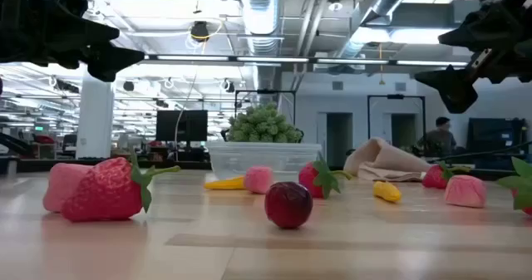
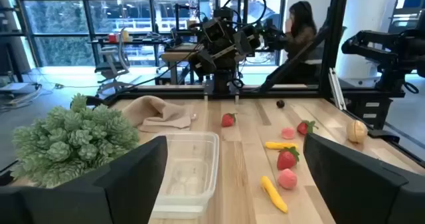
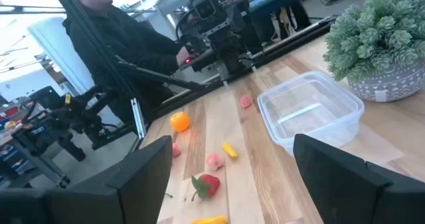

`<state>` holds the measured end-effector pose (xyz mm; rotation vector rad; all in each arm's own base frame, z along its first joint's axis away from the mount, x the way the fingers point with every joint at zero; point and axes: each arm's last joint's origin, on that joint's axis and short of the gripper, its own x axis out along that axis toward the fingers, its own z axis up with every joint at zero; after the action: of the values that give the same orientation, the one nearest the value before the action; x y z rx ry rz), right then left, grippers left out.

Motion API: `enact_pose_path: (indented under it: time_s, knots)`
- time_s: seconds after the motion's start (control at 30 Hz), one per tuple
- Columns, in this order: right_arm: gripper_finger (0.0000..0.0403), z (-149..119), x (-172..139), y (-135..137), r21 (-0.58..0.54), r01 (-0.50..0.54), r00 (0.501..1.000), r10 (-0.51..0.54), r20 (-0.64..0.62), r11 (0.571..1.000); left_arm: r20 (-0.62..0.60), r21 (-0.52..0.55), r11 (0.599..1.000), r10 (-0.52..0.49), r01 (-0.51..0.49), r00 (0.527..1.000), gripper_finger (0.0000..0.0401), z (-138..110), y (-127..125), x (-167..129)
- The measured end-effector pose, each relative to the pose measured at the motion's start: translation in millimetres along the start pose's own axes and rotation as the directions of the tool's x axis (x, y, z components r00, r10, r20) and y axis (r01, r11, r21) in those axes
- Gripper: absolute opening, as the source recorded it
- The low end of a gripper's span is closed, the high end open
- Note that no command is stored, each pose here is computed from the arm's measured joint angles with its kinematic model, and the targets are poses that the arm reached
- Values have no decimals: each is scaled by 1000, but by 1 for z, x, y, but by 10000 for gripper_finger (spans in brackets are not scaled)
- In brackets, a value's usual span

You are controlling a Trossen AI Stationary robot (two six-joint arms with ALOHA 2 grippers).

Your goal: Pick and placing Produce into tupperware

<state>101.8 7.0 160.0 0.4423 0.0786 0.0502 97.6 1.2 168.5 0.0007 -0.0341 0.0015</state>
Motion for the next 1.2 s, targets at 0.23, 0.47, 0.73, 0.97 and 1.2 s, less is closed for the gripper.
enact_pose_path:
  time_s: [0.23,0.47,0.73,0.97,1.2]
  knots:
    - [305,0,0,0,0,0,1000,0,0,1000,0,2,1000,0,0,1000,344,0,0,0]
    - [305,0,0,0,0,0,1000,0,0,1000,0,1,1000,0,0,1000,344,0,0,0]
    - [305,0,0,0,0,0,1000,0,0,1000,0,0,1000,0,0,1000,344,0,0,0]
    - [305,0,0,0,0,0,1000,0,0,1000,0,-2,1000,0,0,1000,344,0,0,0]
    - [305,0,0,0,0,0,1000,0,0,1000,-1,-4,1000,0,0,1000,344,0,0,0]
